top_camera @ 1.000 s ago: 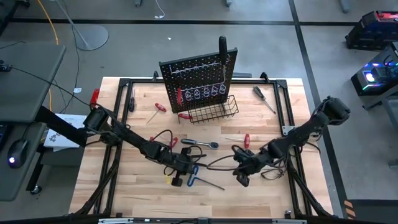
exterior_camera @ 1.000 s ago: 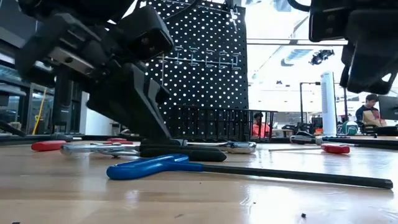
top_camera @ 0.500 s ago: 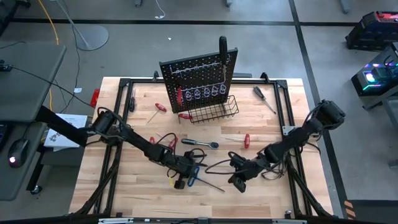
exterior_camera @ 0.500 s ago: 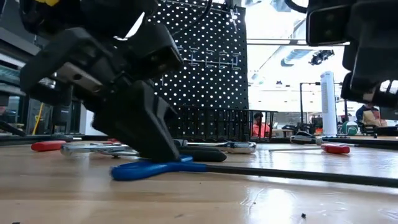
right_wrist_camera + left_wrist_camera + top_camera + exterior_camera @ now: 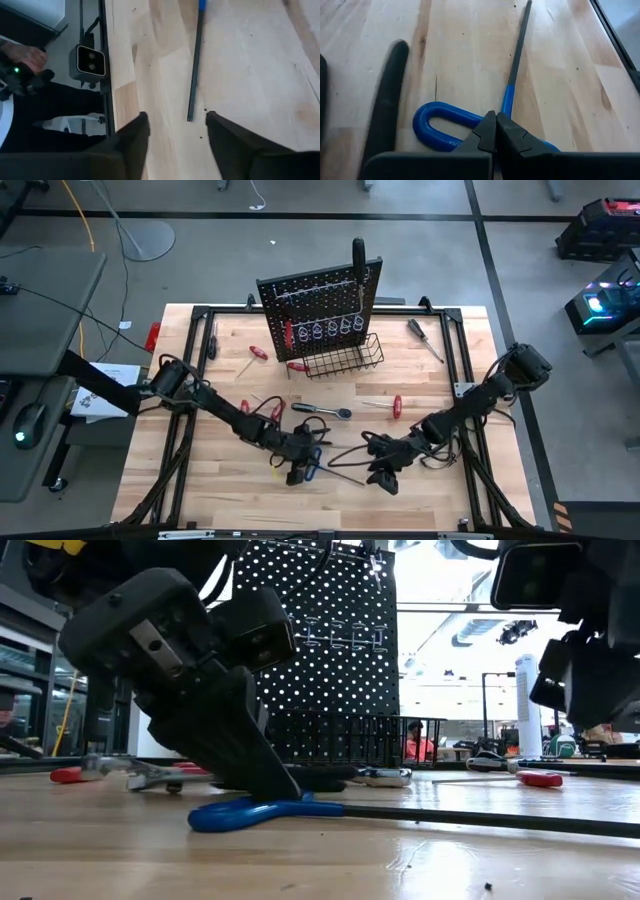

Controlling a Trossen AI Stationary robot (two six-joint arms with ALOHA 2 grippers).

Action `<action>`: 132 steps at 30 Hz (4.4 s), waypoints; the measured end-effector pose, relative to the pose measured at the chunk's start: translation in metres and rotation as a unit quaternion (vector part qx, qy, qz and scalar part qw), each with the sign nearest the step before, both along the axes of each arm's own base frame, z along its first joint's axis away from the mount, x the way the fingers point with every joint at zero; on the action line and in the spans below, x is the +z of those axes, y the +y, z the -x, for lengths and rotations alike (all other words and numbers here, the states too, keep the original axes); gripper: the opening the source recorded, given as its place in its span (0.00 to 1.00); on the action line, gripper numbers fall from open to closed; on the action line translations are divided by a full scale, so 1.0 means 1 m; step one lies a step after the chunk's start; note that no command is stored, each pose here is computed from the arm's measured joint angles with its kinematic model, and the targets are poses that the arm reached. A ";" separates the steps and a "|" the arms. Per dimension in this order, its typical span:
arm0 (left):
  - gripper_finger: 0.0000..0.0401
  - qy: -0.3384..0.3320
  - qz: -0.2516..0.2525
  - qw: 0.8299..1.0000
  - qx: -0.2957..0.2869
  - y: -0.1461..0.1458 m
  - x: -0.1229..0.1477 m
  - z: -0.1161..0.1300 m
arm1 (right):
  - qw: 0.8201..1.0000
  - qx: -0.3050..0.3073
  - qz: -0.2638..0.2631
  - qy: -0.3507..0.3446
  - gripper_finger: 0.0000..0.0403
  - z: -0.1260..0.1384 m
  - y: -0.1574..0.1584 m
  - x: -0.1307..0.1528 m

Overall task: Hang tools onto peg board
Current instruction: Hang the blue pick tool on the peg board

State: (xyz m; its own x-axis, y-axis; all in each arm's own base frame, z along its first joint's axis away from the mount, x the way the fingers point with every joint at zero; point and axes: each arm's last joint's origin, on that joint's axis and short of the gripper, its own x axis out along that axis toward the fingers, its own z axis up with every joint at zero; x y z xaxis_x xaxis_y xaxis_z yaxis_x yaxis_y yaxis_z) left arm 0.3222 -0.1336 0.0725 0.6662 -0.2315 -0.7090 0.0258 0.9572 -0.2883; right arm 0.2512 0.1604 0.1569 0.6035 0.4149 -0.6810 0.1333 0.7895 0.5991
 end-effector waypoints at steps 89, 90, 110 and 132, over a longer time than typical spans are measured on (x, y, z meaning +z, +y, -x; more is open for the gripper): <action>0.00 -0.117 -0.056 0.991 -0.014 0.032 0.088 0.001 | 0.954 0.085 0.204 0.205 0.00 -0.060 0.038 -0.025; 0.00 -0.124 -0.058 0.991 -0.007 0.033 0.095 0.004 | 0.955 0.086 0.200 0.203 0.00 -0.061 0.038 -0.023; 0.00 -0.168 -0.050 0.982 0.074 0.055 0.188 0.062 | 0.968 0.062 0.203 0.129 0.01 -0.063 0.016 0.029; 0.00 -0.120 -0.016 0.990 -0.075 -0.015 0.092 0.019 | 0.980 0.084 0.122 0.130 0.00 -0.051 0.028 0.017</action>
